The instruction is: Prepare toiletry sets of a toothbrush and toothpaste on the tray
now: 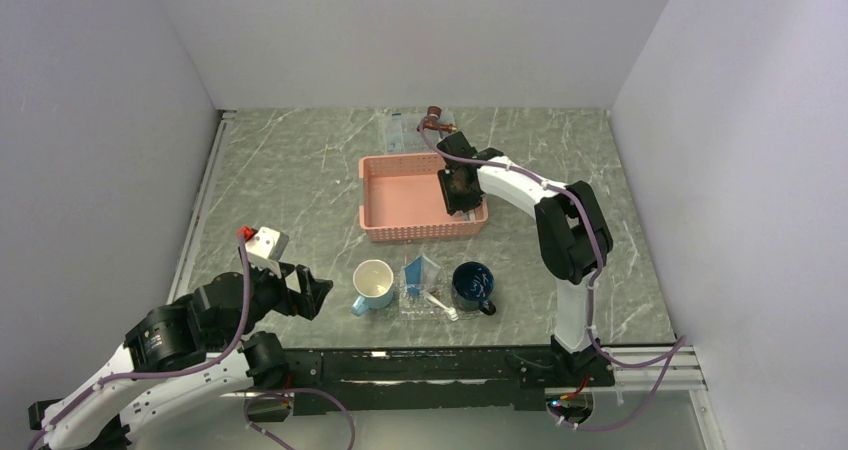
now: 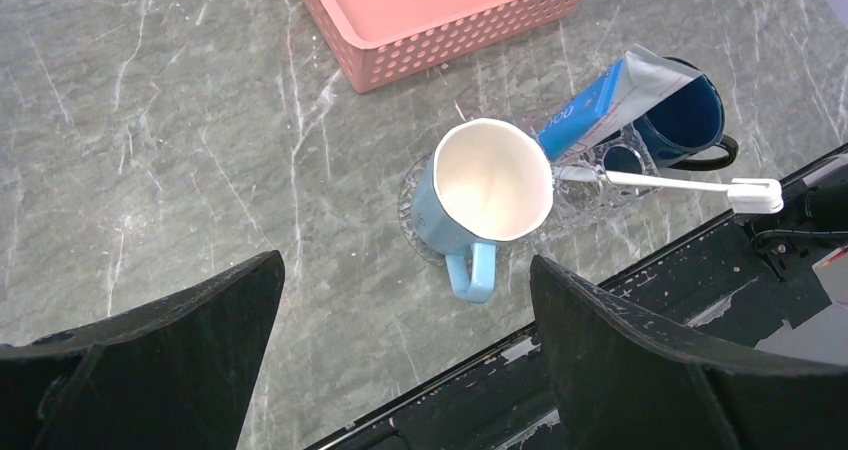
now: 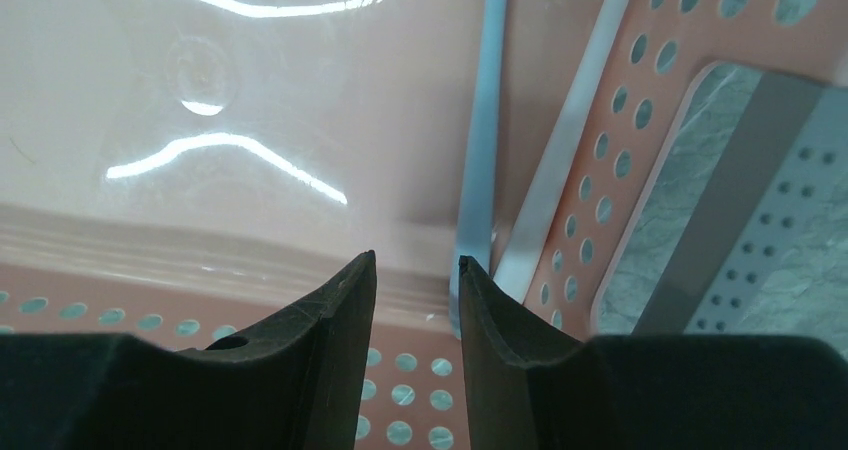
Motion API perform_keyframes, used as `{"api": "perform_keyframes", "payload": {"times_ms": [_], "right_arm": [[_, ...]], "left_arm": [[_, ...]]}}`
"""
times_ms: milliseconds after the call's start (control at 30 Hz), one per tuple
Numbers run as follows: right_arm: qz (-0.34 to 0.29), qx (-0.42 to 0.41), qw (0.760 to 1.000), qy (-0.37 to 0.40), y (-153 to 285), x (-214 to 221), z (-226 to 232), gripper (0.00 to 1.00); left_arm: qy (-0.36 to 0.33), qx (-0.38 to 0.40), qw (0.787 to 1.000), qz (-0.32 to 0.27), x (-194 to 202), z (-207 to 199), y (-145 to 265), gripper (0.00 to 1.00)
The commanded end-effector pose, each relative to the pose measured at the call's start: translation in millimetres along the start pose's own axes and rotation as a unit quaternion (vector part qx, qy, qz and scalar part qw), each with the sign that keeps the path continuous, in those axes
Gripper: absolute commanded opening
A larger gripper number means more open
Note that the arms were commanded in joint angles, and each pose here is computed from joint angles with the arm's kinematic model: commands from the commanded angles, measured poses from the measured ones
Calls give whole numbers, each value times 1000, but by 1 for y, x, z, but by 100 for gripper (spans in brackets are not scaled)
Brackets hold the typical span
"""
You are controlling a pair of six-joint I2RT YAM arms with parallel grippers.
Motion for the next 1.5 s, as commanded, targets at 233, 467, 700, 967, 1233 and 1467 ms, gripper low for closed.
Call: {"api": "perform_keyframes", "payload": {"times_ms": [233, 467, 700, 967, 1233, 1467], "right_arm": [[-13, 10, 1000, -8, -16, -20, -8, 39], [-2, 16, 1000, -11, -25, -16, -10, 39], [5, 16, 1000, -7, -27, -15, -10, 39], [23, -1, 1000, -1, -34, -6, -7, 15], [1, -2, 1000, 10, -18, -13, -7, 0], [-75, -16, 997, 18, 23, -33, -1, 0]], "left_arm": [[11, -7, 1000, -14, -4, 0, -1, 99], [12, -7, 1000, -15, -5, 0, -1, 100], [10, -7, 1000, -12, -4, 0, -2, 99], [12, -5, 1000, -15, -5, 0, -1, 99], [12, -5, 1000, -15, -5, 0, -1, 99], [8, -7, 1000, -6, -6, -3, -3, 99]]}}
Point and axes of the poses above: each gripper's point midway between its finger pads, its own y axis back along the fingers, its own z axis along the line the jaws close on, x = y × z, the point moved 5 cm from there along y, back along the fingers, and after that the axes turned 5 degrees about y, right-handed, at the moved point
